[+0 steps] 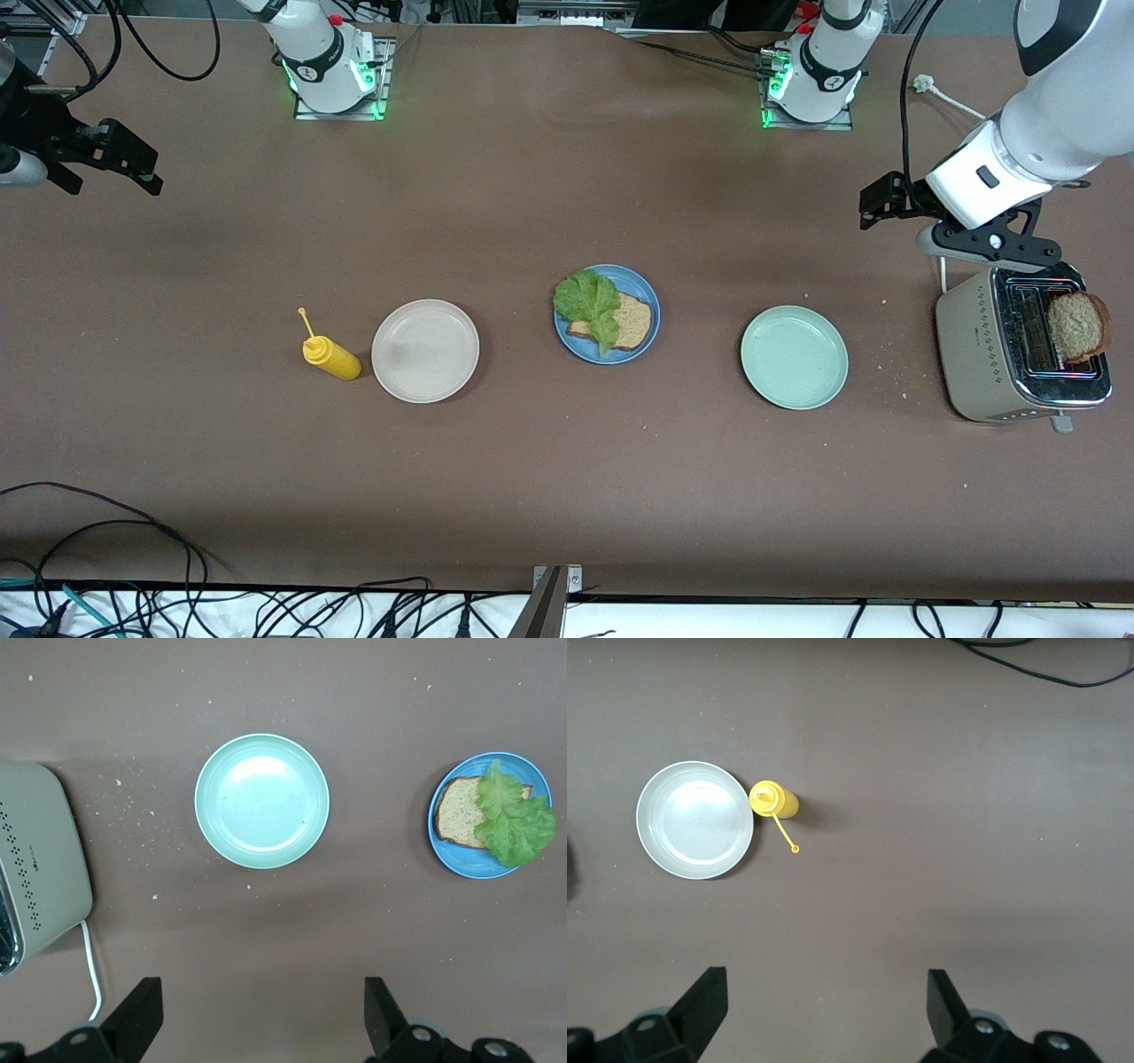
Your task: Make sandwich in blue plate with both arms
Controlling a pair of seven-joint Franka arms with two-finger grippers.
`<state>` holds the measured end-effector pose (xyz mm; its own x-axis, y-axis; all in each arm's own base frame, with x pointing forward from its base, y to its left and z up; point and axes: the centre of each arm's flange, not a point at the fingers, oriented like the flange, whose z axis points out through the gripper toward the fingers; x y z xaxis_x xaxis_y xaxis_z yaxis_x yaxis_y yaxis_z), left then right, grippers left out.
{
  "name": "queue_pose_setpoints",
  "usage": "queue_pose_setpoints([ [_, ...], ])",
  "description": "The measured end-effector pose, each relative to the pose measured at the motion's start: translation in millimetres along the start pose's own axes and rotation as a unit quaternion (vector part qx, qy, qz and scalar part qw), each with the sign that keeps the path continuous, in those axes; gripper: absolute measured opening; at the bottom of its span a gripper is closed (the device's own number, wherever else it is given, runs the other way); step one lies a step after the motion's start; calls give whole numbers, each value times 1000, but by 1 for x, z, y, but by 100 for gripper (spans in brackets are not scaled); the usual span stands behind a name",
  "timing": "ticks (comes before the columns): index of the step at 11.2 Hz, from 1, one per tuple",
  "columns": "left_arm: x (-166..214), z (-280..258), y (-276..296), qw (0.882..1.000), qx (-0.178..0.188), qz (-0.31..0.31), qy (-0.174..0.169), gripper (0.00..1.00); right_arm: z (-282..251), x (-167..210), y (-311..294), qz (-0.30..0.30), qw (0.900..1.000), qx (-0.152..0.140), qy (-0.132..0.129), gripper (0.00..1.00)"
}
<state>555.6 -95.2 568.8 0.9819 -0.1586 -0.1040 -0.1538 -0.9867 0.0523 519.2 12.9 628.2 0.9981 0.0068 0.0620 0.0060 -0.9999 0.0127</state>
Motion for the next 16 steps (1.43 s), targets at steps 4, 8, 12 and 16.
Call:
queue_pose_setpoints([
  [4, 7, 14, -44, 999, 26, -34, -14, 100, 0, 0, 0, 0, 1000, 0, -1, 100],
  [8, 22, 58, -196, 992, 46, -117, -30, 100, 1, -1, 1, 1, 1000, 0, -5, 100],
  [12, 22, 92, -315, 995, 37, -85, -28, 100, 2, -1, 1, 1, 1000, 0, -9, 100],
  [16, 13, 146, -398, 997, 15, -73, -19, 100, 3, -2, 1, 1, 1000, 0, -15, 100],
])
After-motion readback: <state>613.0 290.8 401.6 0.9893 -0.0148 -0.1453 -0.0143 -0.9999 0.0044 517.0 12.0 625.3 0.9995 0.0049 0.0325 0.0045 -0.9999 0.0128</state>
